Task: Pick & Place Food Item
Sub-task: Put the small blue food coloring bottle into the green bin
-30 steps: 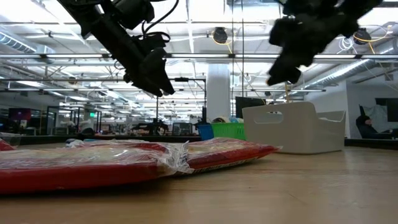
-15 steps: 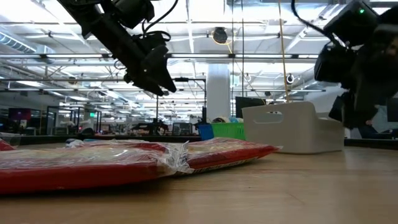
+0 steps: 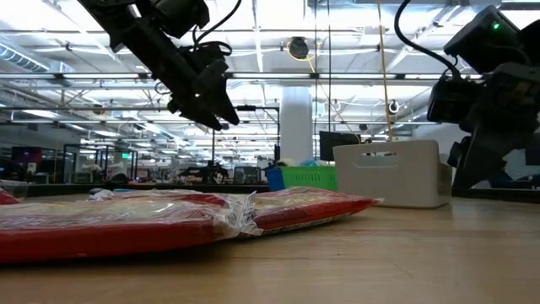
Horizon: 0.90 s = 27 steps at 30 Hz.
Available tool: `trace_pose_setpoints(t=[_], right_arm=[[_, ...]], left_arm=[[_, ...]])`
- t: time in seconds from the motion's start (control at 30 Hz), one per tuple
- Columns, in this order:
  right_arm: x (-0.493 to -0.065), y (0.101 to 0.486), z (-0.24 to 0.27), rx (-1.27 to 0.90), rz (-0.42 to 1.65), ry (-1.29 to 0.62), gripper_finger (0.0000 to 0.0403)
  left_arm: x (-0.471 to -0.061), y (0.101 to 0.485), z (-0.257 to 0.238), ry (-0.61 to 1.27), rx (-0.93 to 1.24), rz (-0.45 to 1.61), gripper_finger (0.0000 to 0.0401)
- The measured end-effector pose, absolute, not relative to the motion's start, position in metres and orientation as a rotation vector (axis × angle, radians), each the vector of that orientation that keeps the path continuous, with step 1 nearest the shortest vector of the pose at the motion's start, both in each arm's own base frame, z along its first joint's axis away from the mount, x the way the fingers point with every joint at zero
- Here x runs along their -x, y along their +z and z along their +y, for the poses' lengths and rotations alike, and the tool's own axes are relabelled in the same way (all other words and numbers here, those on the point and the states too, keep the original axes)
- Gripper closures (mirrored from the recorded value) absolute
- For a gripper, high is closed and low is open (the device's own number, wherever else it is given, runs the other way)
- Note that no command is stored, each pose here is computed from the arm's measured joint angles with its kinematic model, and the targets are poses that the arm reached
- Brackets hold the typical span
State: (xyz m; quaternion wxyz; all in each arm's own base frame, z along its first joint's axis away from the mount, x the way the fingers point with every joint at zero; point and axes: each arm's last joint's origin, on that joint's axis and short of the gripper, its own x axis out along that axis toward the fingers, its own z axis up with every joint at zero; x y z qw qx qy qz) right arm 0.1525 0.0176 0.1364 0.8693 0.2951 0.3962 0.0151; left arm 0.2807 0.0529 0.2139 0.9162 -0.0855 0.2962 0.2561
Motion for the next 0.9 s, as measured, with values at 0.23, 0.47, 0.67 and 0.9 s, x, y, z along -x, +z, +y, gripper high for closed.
trace_pose_setpoints(t=[0.23,0.47,0.67,0.9], right_arm=[[-0.154,0.154,0.021,-0.691,0.706,0.173,0.0241],[-0.154,0.185,0.021,-0.557,0.398,0.299,0.0243],[-0.156,0.218,0.019,-0.222,0.007,0.321,0.0241],[-0.154,0.235,0.017,0.072,-0.220,0.297,0.0243]], left_arm=[[-0.278,0.214,0.052,0.510,0.121,0.640,0.0054],[-0.259,0.213,0.047,0.521,0.165,0.786,0.0054],[-0.248,0.195,0.033,0.407,0.273,1.029,0.0054],[-0.226,0.183,0.015,0.394,0.265,1.308,0.0054]])
